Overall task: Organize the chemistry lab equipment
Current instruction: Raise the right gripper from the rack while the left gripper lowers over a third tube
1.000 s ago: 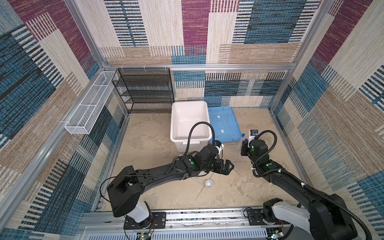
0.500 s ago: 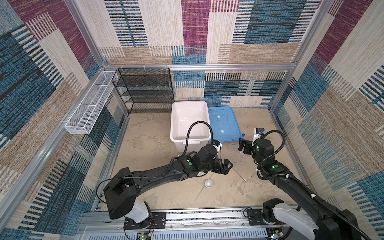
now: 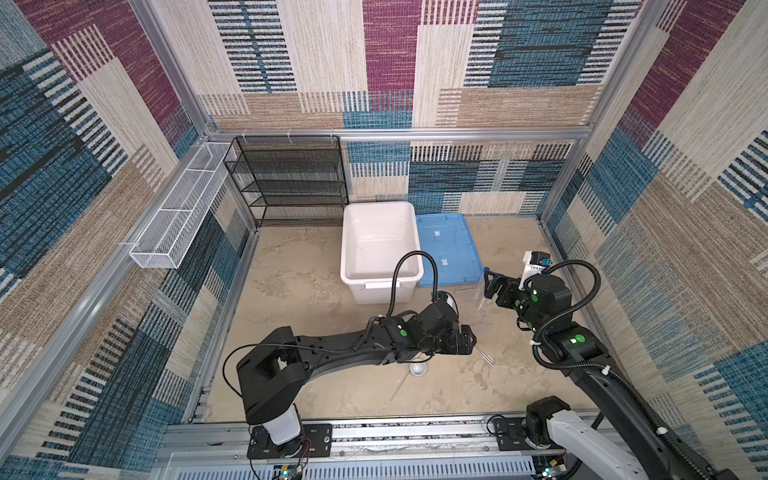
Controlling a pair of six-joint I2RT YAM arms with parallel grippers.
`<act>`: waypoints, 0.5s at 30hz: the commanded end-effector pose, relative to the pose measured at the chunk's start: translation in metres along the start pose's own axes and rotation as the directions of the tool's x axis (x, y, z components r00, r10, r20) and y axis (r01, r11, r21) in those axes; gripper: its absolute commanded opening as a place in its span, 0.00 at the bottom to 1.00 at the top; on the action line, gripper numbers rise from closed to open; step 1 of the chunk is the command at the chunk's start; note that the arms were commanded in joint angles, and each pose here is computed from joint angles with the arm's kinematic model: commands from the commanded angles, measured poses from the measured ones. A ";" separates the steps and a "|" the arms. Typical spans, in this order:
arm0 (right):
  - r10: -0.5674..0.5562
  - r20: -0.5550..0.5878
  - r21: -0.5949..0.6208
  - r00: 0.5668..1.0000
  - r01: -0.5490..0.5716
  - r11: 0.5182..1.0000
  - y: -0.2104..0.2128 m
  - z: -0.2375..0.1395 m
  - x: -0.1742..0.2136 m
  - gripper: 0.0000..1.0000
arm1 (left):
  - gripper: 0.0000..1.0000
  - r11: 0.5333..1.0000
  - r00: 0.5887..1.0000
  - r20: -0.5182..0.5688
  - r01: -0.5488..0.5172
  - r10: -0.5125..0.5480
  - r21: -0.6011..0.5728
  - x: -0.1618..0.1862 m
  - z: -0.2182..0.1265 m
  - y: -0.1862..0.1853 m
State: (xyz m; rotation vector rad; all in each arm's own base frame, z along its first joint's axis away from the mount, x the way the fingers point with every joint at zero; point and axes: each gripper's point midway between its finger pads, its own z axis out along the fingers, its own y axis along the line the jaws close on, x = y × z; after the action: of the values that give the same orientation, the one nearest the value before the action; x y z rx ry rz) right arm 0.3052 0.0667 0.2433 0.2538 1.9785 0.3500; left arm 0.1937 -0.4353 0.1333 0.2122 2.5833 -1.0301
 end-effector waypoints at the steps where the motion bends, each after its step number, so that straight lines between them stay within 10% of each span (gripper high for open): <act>1: 0.027 -0.042 -0.035 0.999 -0.028 0.999 0.004 -0.004 0.007 0.99 | 0.99 0.996 0.996 0.020 0.084 -0.083 -0.018 -0.001 0.009 -0.002; 15: 0.068 0.013 0.023 0.998 -0.069 0.997 -0.022 -0.019 0.002 0.99 | 0.89 0.933 0.979 0.012 0.196 -0.202 -0.303 0.022 0.051 0.027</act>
State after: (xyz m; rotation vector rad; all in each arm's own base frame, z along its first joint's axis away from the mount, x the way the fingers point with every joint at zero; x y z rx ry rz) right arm 0.2876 0.0517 0.2379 0.3102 1.9919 0.3929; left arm 0.1883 -0.4678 0.0874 -0.0223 2.7566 -0.8347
